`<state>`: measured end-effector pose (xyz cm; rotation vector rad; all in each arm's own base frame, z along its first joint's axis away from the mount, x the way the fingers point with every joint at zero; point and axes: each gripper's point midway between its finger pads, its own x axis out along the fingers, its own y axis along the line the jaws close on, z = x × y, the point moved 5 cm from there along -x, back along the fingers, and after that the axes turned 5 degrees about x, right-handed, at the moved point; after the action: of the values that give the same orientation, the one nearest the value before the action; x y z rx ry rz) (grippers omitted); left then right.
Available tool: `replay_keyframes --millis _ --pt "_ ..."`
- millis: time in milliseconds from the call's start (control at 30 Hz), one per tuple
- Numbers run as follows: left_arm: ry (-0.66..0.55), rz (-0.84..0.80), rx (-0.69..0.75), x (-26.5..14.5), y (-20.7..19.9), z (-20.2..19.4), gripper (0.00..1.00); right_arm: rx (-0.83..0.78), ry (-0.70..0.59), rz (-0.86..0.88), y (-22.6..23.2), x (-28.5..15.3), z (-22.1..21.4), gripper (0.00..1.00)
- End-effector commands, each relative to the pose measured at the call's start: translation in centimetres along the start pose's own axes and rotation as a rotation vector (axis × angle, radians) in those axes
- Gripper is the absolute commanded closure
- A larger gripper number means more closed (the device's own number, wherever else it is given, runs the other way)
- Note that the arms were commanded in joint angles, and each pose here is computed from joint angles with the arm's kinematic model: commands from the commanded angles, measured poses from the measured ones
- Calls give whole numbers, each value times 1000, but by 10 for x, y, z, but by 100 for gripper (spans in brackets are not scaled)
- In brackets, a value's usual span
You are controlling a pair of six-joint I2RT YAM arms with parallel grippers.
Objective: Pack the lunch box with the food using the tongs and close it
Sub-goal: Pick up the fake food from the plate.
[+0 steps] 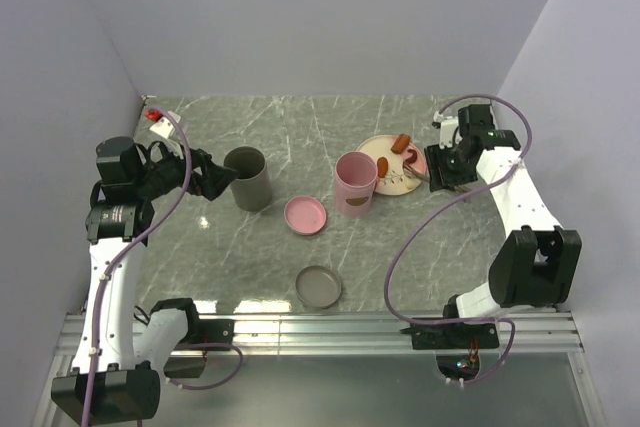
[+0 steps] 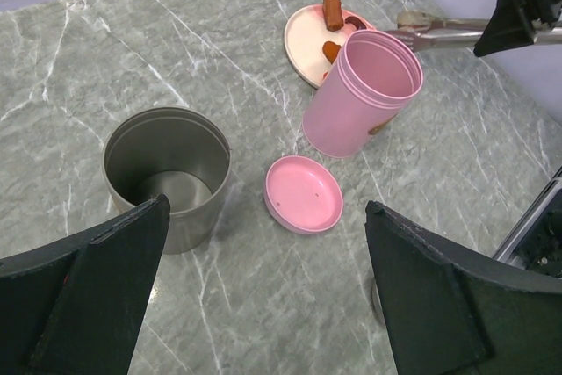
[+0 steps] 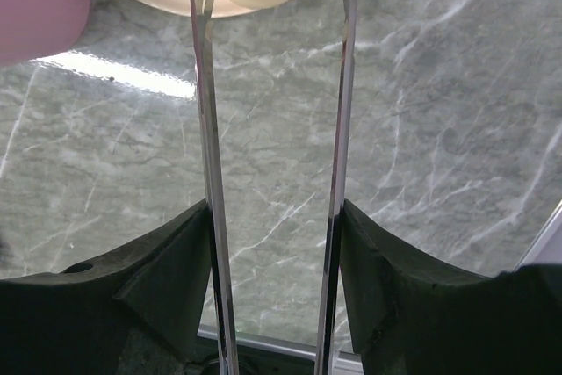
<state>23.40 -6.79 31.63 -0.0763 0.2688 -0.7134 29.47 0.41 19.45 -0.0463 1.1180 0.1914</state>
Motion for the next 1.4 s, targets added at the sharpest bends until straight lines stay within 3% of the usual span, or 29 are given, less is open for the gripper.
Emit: replay_keyframes --millis 0,867,1367 --pt "-44 9 30 -2 -1 10 1 13 -15 -25 -2 9 3 38" --pt "-48 6 30 1 1 12 1 -15 25 -28 12 36 0 44" --pt "-39 4 14 2 2 14 1 -34 -70 -26 12 -12 8 53"
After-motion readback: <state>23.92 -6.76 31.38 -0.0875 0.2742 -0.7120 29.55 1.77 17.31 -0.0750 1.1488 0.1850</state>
